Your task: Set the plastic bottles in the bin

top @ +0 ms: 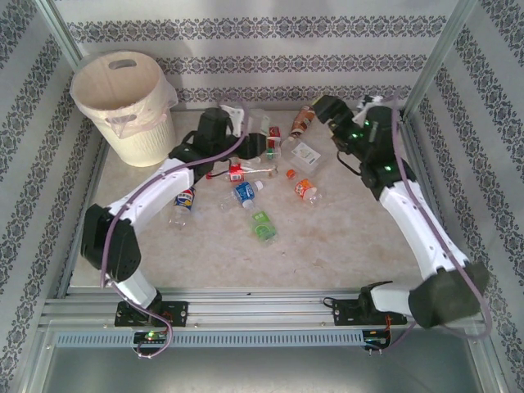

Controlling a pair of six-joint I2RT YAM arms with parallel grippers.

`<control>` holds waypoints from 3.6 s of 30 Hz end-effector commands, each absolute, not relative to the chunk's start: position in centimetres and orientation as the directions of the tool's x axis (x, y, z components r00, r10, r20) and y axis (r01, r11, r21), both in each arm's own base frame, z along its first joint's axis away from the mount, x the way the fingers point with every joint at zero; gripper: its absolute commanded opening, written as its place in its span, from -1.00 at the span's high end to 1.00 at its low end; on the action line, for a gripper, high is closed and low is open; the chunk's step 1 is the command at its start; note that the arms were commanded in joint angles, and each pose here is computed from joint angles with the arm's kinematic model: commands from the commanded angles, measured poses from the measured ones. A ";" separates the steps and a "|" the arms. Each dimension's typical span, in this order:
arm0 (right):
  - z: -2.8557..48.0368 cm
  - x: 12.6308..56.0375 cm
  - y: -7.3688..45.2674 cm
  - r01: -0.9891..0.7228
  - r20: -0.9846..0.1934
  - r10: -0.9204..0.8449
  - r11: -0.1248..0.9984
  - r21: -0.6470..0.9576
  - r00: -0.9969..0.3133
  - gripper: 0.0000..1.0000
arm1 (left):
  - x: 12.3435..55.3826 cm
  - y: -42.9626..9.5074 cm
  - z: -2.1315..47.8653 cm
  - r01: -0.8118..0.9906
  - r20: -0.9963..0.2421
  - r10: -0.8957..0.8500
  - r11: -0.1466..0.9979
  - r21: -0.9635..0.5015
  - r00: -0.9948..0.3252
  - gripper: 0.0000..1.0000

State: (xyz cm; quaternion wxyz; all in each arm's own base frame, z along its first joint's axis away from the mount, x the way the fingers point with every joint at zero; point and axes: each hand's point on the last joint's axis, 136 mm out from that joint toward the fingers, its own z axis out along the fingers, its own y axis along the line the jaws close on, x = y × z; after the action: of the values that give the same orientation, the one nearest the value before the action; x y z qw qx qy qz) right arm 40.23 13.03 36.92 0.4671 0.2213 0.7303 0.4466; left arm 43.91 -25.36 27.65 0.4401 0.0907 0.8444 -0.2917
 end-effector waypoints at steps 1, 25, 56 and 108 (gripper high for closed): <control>34.5 37.9 10.7 -0.036 -0.532 0.735 0.572 0.819 -0.420 -0.96 | 45.5 -17.4 31.3 0.189 -0.853 -0.200 0.927 -0.324 -0.483 0.02; 31.5 32.2 10.0 -0.236 -0.761 0.597 0.725 0.647 -0.254 -0.96 | 51.2 7.4 45.3 -0.440 -0.967 -0.210 0.862 -0.252 0.143 0.01; 31.3 32.9 11.9 -0.278 -0.829 0.441 0.795 0.538 -0.344 -0.96 | 61.7 13.7 32.4 -0.544 -0.935 -0.203 0.839 -0.013 -0.291 -0.26; 9.0 49.8 9.7 -0.525 -0.444 -0.452 0.850 0.049 -0.774 -0.96 | 44.1 -7.5 37.5 0.066 -0.606 -0.639 0.660 -0.748 -0.474 -0.99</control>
State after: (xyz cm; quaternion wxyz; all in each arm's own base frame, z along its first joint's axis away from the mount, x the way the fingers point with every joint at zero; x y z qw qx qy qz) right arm 50.43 9.35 9.67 0.2392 -0.2201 0.9396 0.1068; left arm 44.39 -7.22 38.73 0.4894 -0.1574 0.7824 -0.3514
